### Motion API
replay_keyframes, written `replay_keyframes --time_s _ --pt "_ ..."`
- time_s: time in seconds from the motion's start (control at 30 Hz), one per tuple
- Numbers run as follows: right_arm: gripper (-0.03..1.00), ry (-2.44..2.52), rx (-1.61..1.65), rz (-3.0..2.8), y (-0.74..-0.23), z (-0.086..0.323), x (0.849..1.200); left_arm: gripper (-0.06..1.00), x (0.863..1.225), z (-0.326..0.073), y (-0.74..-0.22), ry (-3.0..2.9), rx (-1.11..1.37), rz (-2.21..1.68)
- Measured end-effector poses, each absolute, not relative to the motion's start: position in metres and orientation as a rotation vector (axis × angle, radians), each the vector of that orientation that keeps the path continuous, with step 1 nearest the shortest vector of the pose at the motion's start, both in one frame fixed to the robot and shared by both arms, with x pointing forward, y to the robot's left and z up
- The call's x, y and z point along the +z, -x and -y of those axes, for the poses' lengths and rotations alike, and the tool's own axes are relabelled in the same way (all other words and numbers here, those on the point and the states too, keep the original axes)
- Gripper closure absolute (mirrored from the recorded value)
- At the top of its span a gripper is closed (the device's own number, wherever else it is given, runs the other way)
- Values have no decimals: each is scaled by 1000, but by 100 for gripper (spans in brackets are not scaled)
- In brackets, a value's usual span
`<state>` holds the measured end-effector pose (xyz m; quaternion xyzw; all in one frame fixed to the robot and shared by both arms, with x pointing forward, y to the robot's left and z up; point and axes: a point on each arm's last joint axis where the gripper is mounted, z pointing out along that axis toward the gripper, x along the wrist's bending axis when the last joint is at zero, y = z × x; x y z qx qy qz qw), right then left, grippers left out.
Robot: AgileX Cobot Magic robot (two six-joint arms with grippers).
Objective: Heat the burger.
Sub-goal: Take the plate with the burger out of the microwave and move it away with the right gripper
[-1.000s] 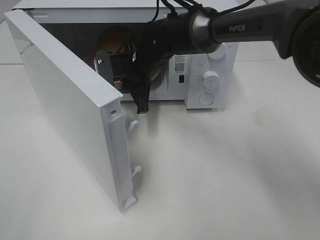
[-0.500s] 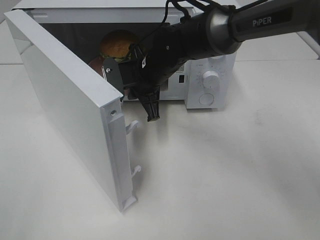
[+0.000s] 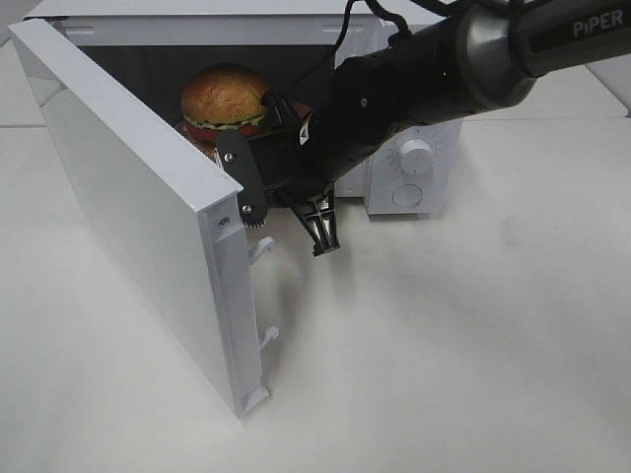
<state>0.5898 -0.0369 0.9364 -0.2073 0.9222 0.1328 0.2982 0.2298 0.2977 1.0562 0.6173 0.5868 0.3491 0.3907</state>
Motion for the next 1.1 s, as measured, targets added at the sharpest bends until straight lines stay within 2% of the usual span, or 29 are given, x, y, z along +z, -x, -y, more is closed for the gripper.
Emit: replay_keyframes --time_s 0.6,1.1 --pt "87 647 374 -2445 -562 59 961 -5 1056 -298 -230 -1568 887 -1491" --pt "87 699 337 -2482 -525 88 962 -5 1056 -298 -230 -1568 887 -1491"
